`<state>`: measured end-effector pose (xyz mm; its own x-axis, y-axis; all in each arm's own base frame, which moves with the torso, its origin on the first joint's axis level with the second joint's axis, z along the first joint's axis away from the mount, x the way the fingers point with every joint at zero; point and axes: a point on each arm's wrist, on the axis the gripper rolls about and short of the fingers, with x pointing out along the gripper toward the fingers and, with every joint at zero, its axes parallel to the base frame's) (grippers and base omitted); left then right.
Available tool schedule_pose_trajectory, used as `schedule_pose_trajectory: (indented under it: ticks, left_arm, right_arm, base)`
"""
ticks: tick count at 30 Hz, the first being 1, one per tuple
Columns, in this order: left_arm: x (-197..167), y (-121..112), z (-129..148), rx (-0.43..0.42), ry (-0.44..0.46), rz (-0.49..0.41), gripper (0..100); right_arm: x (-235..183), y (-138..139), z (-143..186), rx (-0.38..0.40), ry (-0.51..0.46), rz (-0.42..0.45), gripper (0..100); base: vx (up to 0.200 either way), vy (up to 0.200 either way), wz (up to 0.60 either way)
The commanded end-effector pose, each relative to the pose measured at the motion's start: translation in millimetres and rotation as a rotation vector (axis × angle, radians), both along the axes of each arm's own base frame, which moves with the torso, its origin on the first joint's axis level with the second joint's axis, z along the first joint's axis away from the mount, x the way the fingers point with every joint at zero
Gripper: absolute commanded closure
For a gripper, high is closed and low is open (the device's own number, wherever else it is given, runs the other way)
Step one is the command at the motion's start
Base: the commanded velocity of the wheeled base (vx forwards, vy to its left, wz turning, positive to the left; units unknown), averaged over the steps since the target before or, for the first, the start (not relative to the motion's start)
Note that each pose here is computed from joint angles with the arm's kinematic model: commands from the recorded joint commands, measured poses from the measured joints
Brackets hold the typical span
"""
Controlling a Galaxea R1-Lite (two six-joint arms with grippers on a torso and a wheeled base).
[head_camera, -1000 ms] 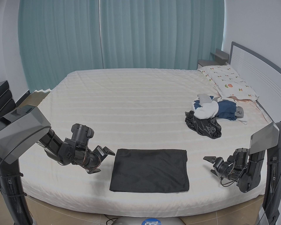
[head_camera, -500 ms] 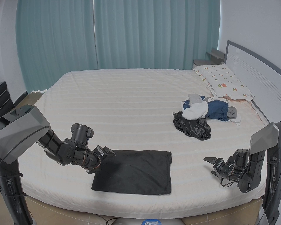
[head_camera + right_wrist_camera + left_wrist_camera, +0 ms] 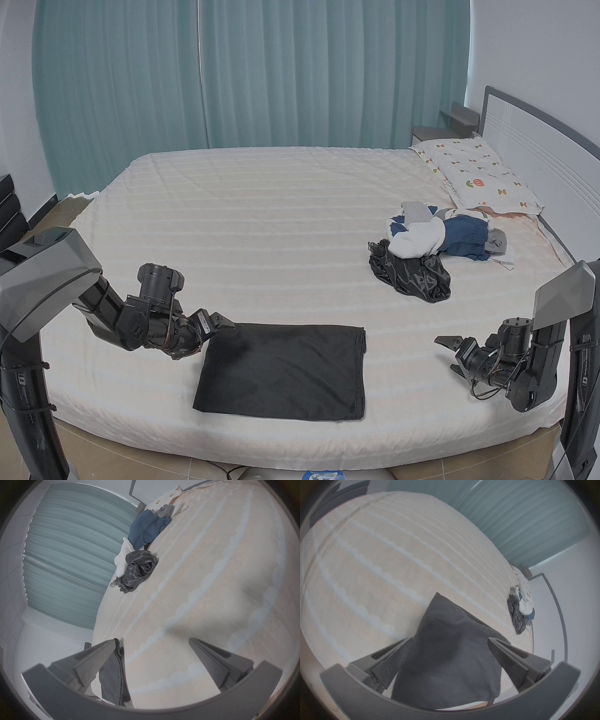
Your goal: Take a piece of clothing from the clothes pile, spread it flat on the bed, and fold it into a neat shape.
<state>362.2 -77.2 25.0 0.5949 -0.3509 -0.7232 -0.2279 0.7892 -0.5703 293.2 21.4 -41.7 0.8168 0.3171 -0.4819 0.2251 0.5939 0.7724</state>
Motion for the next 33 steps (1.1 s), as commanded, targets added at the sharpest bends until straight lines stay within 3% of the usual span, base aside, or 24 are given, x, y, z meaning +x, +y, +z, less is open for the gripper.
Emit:
schedule_pose_trajectory:
  ticks: [1,6,25,26,33]
  left_arm:
    - [-7,15,-33,0.043,0.009,-0.135,0]
    - [-11,20,-41,0.074,-0.077,-0.217,0]
    - [-1,6,-55,0.108,-0.096,-0.257,0]
    - [-1,6,-56,0.109,-0.095,-0.257,100]
    - [-1,7,-56,0.099,-0.090,-0.251,100]
  right_arm:
    - [0,0,0,-0.001,-0.007,0.002,0]
    - [-1,0,0,-0.001,-0.004,0.002,0]
    - [-2,1,0,-0.002,-0.001,0.004,0]
    - [-2,1,0,-0.002,-0.001,0.004,0]
    - [-2,1,0,-0.003,-0.003,0.007,0]
  base:
    - [0.000,0.000,0.00]
    - [0.000,0.000,0.00]
    - [0.000,0.000,0.00]
    - [0.000,0.000,0.00]
    - [0.000,0.000,0.00]
